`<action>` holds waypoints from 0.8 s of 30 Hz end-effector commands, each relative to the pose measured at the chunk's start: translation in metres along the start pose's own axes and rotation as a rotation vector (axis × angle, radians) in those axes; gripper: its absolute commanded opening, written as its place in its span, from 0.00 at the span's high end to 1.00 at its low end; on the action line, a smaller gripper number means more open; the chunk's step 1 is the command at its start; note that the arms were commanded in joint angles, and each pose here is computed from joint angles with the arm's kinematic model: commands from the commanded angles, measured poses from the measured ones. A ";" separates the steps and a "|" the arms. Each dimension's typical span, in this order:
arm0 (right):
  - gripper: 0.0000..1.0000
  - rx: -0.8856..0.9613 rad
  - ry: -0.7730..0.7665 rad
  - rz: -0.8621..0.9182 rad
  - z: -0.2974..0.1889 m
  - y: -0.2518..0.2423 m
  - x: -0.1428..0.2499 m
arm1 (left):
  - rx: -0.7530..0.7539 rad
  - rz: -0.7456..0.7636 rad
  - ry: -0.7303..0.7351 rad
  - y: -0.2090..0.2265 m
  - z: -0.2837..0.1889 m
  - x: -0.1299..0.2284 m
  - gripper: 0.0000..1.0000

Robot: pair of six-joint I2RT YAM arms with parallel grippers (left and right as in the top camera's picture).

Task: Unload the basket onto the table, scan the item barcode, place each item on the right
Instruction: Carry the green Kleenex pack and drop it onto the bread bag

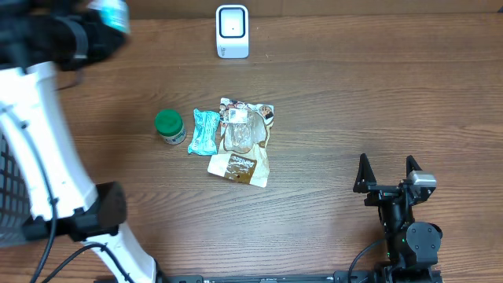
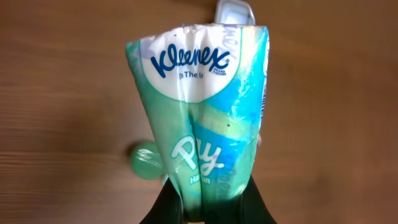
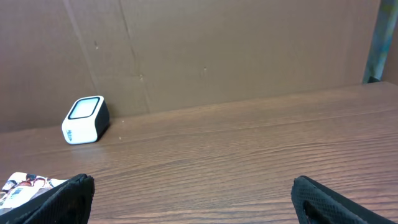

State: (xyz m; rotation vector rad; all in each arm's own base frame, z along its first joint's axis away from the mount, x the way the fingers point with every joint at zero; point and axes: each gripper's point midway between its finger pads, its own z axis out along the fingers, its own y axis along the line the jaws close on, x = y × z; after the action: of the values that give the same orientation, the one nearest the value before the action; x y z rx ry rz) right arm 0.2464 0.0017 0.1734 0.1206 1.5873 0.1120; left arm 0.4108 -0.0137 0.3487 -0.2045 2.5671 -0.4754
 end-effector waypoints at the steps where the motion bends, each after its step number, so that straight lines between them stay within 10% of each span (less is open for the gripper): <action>1: 0.00 0.008 -0.004 0.000 0.000 -0.002 0.002 | -0.022 0.083 0.162 -0.021 0.042 0.032 0.96; 20: 0.00 0.008 -0.004 0.000 0.000 -0.002 0.002 | -0.262 0.100 0.583 -0.027 0.182 0.178 0.95; 24: 0.00 0.008 -0.004 0.000 0.000 -0.002 0.002 | -0.259 0.094 0.604 -0.025 0.185 0.186 0.76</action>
State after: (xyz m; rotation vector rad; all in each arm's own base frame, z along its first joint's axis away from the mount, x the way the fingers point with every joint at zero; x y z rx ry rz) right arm 0.2464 0.0018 0.1734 0.1203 1.5873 0.1123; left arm 0.3506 -0.1334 0.1269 0.0055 3.2024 -0.1946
